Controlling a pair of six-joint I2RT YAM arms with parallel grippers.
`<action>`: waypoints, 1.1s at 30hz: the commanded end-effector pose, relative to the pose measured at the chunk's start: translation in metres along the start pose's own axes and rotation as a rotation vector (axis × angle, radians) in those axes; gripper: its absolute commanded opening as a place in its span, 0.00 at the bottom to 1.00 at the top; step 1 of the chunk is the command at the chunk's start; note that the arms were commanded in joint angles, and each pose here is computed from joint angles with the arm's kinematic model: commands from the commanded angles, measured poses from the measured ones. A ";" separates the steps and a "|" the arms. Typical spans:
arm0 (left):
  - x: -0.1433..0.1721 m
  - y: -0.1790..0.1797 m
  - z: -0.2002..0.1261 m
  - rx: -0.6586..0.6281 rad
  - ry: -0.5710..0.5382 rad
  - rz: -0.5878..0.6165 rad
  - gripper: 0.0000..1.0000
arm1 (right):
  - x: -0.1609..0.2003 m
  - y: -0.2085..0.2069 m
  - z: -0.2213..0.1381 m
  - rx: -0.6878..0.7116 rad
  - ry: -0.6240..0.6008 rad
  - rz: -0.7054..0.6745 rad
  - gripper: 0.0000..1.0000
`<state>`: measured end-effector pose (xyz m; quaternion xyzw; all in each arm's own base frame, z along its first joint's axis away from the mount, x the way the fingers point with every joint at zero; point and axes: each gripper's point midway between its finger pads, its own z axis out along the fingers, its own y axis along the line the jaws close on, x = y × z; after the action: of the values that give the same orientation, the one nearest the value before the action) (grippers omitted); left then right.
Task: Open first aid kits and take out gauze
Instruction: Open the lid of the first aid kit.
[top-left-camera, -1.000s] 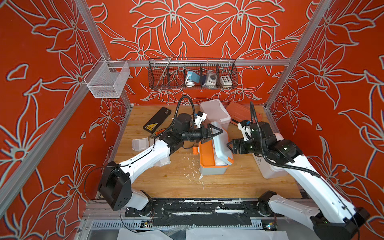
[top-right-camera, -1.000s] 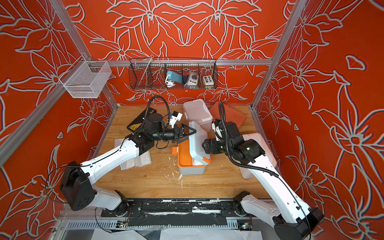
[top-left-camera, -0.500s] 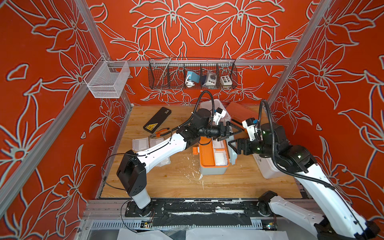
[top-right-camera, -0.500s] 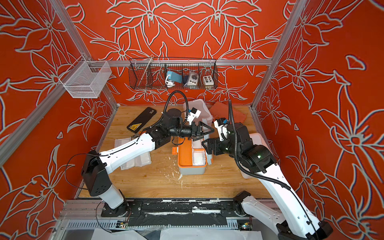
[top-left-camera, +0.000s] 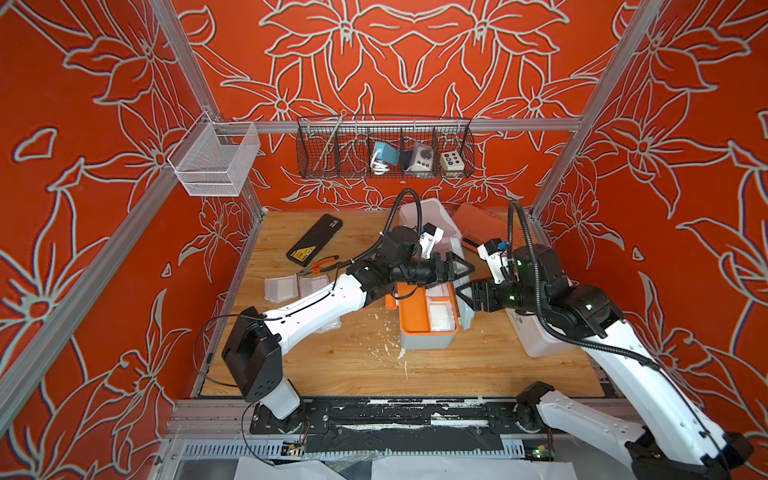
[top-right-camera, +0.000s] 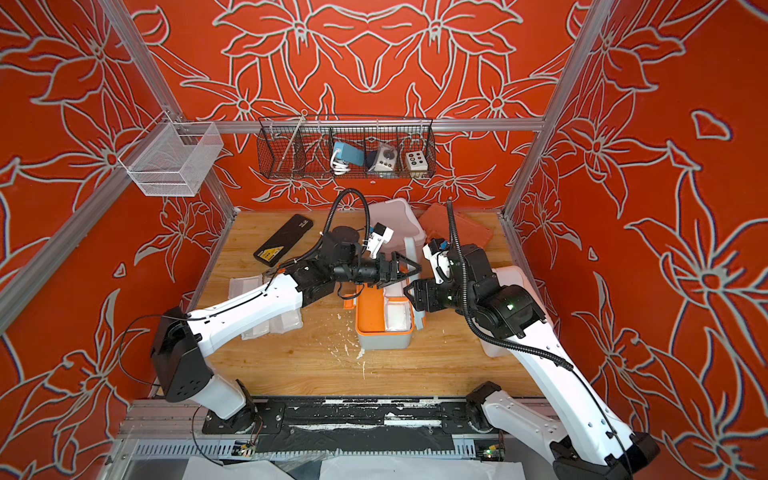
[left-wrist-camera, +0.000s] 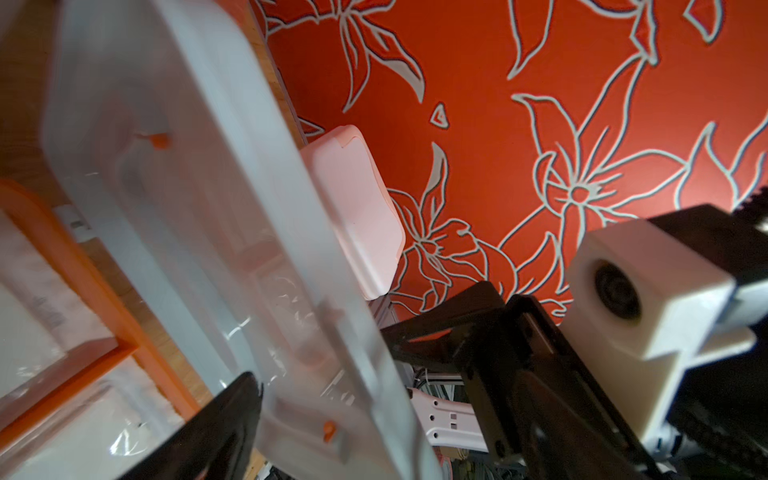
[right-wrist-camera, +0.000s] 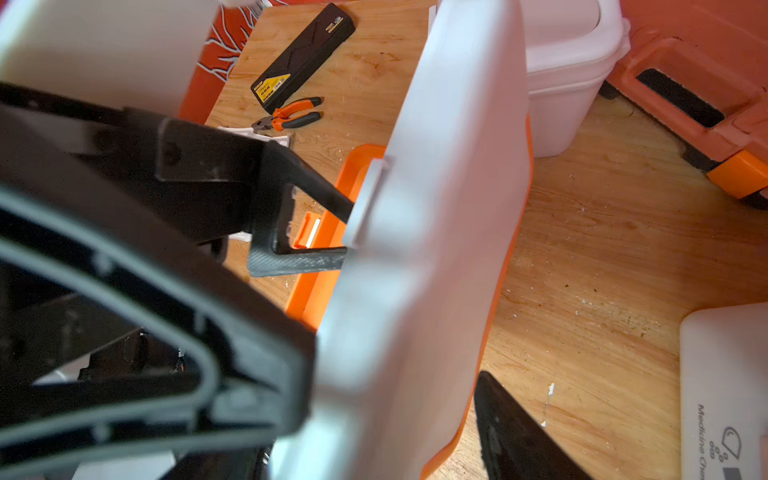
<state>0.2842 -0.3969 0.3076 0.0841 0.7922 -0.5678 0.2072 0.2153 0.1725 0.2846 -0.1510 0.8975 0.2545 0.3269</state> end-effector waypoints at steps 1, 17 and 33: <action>-0.007 0.019 -0.029 -0.124 -0.101 0.049 0.92 | 0.002 -0.006 -0.003 0.034 0.004 -0.012 0.76; 0.015 0.172 -0.106 -0.853 -0.097 0.121 0.87 | 0.004 -0.010 0.001 0.053 0.016 -0.003 0.75; 0.031 0.232 -0.098 -0.971 0.009 0.084 0.86 | 0.009 -0.049 -0.022 0.280 0.026 0.022 0.76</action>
<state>0.3193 -0.2443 0.1234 0.0151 0.9602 -0.1422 0.2398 0.2189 0.1354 0.2688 -0.1138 0.9269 0.1578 0.3209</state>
